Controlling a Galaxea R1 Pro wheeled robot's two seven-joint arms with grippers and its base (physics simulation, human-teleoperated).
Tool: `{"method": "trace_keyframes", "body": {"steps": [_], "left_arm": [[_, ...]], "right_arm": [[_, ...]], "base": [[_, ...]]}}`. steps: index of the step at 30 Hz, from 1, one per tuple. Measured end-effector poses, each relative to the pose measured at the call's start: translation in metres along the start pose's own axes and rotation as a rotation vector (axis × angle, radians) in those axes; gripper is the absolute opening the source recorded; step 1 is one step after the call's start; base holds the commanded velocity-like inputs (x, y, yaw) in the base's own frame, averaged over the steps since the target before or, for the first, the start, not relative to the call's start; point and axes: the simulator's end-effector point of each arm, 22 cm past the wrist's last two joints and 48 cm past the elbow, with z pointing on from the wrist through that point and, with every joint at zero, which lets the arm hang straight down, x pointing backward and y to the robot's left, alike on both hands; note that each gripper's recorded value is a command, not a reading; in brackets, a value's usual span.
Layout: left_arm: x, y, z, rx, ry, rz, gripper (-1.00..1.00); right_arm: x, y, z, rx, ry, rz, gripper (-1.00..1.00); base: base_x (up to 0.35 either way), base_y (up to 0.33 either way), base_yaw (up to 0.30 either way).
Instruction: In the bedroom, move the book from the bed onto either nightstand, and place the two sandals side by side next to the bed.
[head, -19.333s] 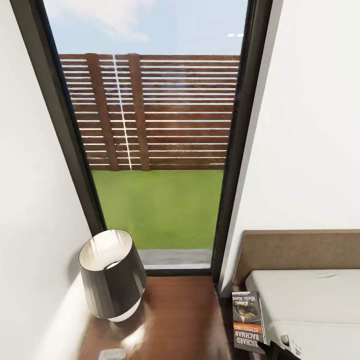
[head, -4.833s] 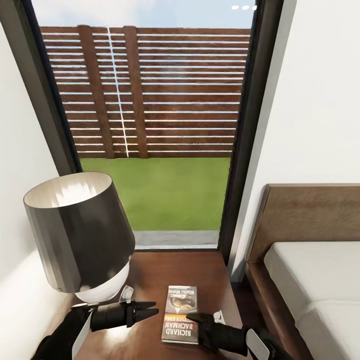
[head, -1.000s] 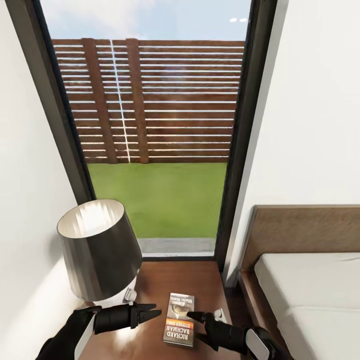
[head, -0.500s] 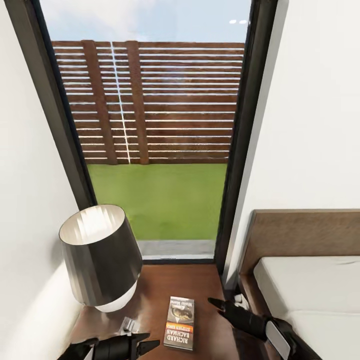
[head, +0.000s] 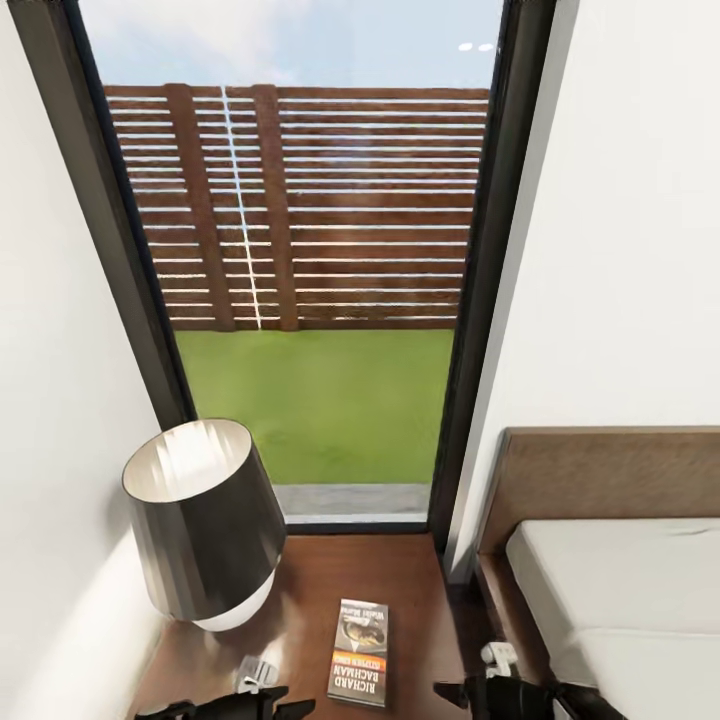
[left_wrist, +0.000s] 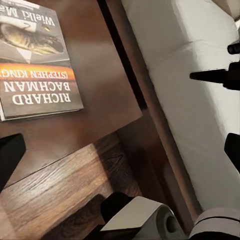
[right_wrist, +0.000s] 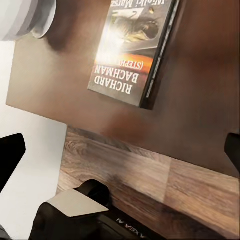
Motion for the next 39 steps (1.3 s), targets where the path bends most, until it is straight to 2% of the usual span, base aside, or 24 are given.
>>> {"method": "trace_keyframes", "body": {"steps": [5, 8, 12, 15, 16, 20, 21, 25, 28, 32, 39], "left_arm": [[0.004, -0.002, -0.001, -0.026, 0.0, -0.003, 1.0], [0.004, -0.009, 0.005, -0.036, 0.002, -0.006, 1.0], [0.028, -0.012, 0.006, -0.069, 0.059, 0.007, 1.0], [0.037, -0.014, 0.003, -0.081, 0.08, 0.018, 1.0], [0.057, -0.015, 0.0, -0.083, 0.104, 0.007, 1.0], [0.079, -0.022, -0.008, -0.084, 0.109, -0.002, 1.0], [0.085, -0.023, -0.01, -0.086, 0.113, -0.006, 1.0], [0.089, -0.025, -0.017, -0.101, 0.116, -0.009, 1.0], [0.108, -0.016, -0.026, -0.17, 0.136, -0.024, 1.0], [0.124, 0.006, -0.044, -0.297, 0.157, -0.035, 1.0], [0.129, 0.031, -0.072, -0.446, 0.172, -0.033, 1.0]], "right_arm": [[0.019, 0.0, -0.005, 0.012, 0.028, 0.021, 1.0], [0.035, -0.001, -0.009, 0.019, 0.056, 0.037, 1.0], [0.063, -0.002, -0.015, 0.033, 0.118, -0.004, 1.0], [0.076, 0.0, -0.02, 0.035, 0.143, -0.024, 1.0], [0.094, 0.0, -0.024, 0.033, 0.162, -0.026, 1.0], [0.109, 0.005, -0.031, 0.032, 0.166, -0.015, 1.0], [0.128, 0.006, -0.035, 0.033, 0.188, -0.003, 1.0], [0.16, 0.011, -0.047, 0.036, 0.22, 0.031, 1.0], [0.167, 0.014, -0.052, 0.037, 0.226, 0.037, 1.0], [0.179, 0.018, -0.06, 0.04, 0.235, 0.043, 1.0], [0.19, 0.02, -0.075, 0.059, 0.247, 0.062, 1.0]], "base": [[0.0, 0.0, 0.0], [0.0, 0.0, 0.0], [0.0, 0.0, 0.0], [0.0, 0.0, 0.0], [0.0, 0.0, 0.0], [0.0, 0.0, 0.0], [0.0, 0.0, 0.0], [0.0, 0.0, 0.0], [0.0, 0.0, 0.0], [0.0, 0.0, 0.0], [0.0, 0.0, 0.0]]}}
